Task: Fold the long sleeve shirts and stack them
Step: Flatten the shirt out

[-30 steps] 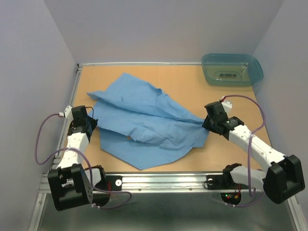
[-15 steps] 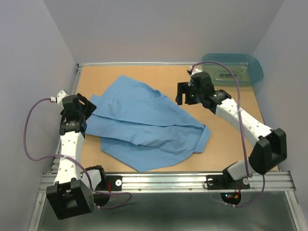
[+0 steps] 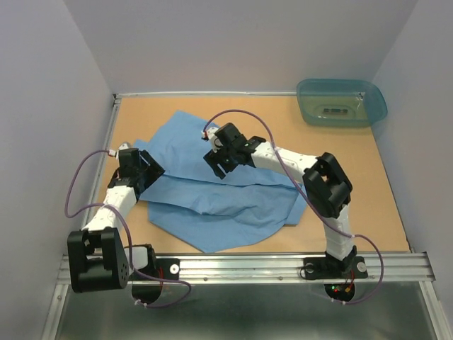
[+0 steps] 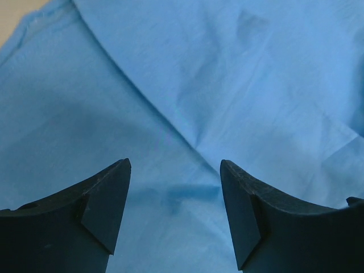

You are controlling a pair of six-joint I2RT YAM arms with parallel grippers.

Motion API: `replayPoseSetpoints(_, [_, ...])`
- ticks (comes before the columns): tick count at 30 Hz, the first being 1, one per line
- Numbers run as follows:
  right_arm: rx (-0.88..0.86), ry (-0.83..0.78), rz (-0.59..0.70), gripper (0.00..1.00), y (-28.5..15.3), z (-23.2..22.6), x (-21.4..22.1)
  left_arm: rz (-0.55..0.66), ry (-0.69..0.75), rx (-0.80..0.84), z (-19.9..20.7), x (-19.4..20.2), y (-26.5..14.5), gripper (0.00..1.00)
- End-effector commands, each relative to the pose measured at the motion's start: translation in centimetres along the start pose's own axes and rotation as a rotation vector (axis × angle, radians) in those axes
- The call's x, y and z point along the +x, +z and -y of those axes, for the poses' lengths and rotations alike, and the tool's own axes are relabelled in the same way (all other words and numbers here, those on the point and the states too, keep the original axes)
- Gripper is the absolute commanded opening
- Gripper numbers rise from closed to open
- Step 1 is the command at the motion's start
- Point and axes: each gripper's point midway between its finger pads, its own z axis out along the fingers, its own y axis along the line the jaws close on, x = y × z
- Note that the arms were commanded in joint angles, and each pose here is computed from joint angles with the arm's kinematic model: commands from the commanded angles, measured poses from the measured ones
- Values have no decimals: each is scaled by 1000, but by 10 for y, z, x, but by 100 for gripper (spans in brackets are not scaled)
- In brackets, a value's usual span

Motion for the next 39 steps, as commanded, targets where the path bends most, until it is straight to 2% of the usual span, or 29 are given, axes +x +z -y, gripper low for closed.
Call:
replayPoseSetpoints(1, [-84,-159,124,73,2,-41,-50,-8,-54,-1,-4,10,13,75])
replayPoseSetpoints(10, [-254,-213,121,66,33,-99,-44,13,-83,-32,-13,13,12,74])
replayPoseSetpoints(15, [-257,-201,113,64,51,-104,-40,2,-90,-29,-16,20,15,74])
replayPoseSetpoints(21, [-195,-180,139,48,64,-95,-49,-45,-120,-34,-21,36,23,74])
replayPoseSetpoints(24, [-163,-167,167,36,62,-91,-57,-64,-142,-38,-25,45,25,74])
replayPoseSetpoints(26, [-113,-161,184,25,59,-82,-63,-73,-148,-42,-28,51,25,74])
replayPoseSetpoints(27, [-72,-159,199,16,57,-74,-68,-80,-153,-48,-30,54,26,73])
replayPoseSetpoints(31, [60,-150,241,1,48,-51,-85,-91,-170,-56,-34,60,27,73])
replayPoseSetpoints(35, [196,-123,348,0,13,-10,-132,-103,-179,-62,-37,65,26,72])
replayPoseSetpoints(39, [453,-89,461,1,-44,65,-184,-113,-177,-51,-35,67,27,72])
